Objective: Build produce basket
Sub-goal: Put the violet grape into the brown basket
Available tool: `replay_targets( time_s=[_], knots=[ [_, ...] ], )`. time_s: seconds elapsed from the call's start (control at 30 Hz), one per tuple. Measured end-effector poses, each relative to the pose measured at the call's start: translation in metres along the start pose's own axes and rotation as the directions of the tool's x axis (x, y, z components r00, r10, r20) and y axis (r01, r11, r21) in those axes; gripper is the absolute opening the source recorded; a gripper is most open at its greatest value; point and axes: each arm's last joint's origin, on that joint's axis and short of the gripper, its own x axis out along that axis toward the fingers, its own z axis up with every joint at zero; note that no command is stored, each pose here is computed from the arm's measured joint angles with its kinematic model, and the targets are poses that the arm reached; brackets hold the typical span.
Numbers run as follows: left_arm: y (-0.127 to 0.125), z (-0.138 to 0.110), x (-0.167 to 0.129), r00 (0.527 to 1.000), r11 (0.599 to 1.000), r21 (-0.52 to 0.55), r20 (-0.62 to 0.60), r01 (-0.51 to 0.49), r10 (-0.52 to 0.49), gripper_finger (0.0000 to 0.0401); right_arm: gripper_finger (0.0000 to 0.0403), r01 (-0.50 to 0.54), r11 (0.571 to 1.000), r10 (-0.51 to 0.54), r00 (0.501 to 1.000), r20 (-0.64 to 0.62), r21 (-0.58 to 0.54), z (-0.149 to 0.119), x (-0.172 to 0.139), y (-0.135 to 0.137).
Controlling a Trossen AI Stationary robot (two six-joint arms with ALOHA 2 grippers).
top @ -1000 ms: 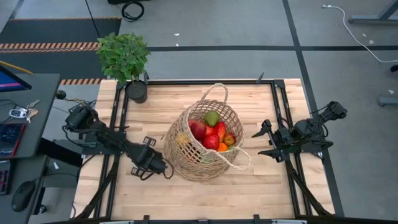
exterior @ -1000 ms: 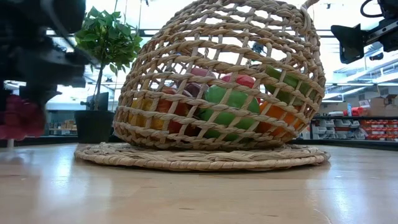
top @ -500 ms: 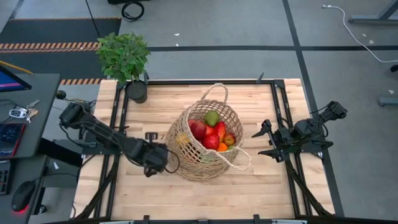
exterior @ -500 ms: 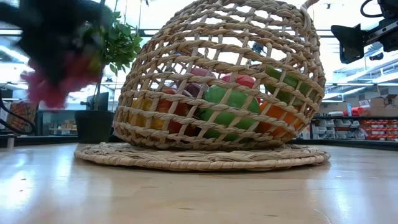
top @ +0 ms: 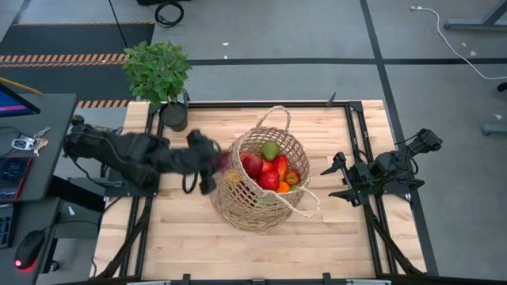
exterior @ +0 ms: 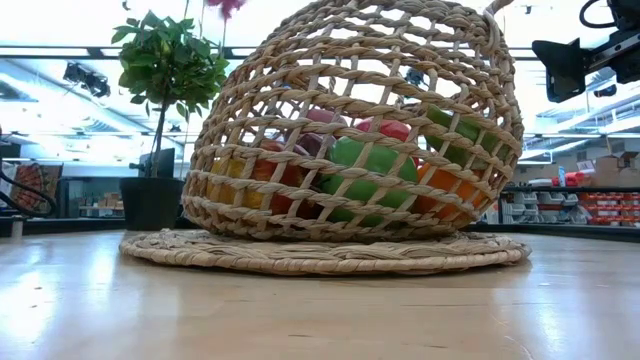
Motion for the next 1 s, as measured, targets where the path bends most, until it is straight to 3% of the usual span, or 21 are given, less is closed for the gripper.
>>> replay_targets(
  time_s=[0.17, 0.43, 0.57, 0.77, 1.0],
  knots=[
    [0.01, 0.048, -0.008, 0.949, 0.997, -0.06, 0.313, 0.054, -0.033, 0.0128, 0.035, 0.0, 1.0, 0.0, 1.0, 0.0, 0.0, 0.0, 0.0, 0.0],
    [0.027, 0.092, -0.019, 0.744, 0.964, -0.095, 0.656, 0.249, -0.127, 0.0128, 0.035, 0.0, 1.0, 0.0, 1.0, 0.0, 0.0, 0.0, 0.0, 0.0],
    [0.035, 0.102, -0.025, 0.656, 0.936, -0.115, 0.741, 0.333, -0.142, 0.0128, 0.035, 0.0, 1.0, 0.0, 1.0, 0.0, 0.0, 0.0, 0.0, 0.0],
    [0.041, 0.114, -0.036, 0.504, 0.859, -0.101, 0.841, 0.502, -0.196, 0.0128, 0.035, 0.0, 1.0, 0.0, 1.0, 0.0, 0.0, 0.0, 0.0, 0.0],
    [0.041, 0.115, -0.037, 0.487, 0.846, -0.099, 0.85, 0.524, -0.202, 0.0128, 0.035, 0.0, 1.0, 0.0, 1.0, 0.0, 0.0, 0.0, 0.0, 0.0]
  ],
)
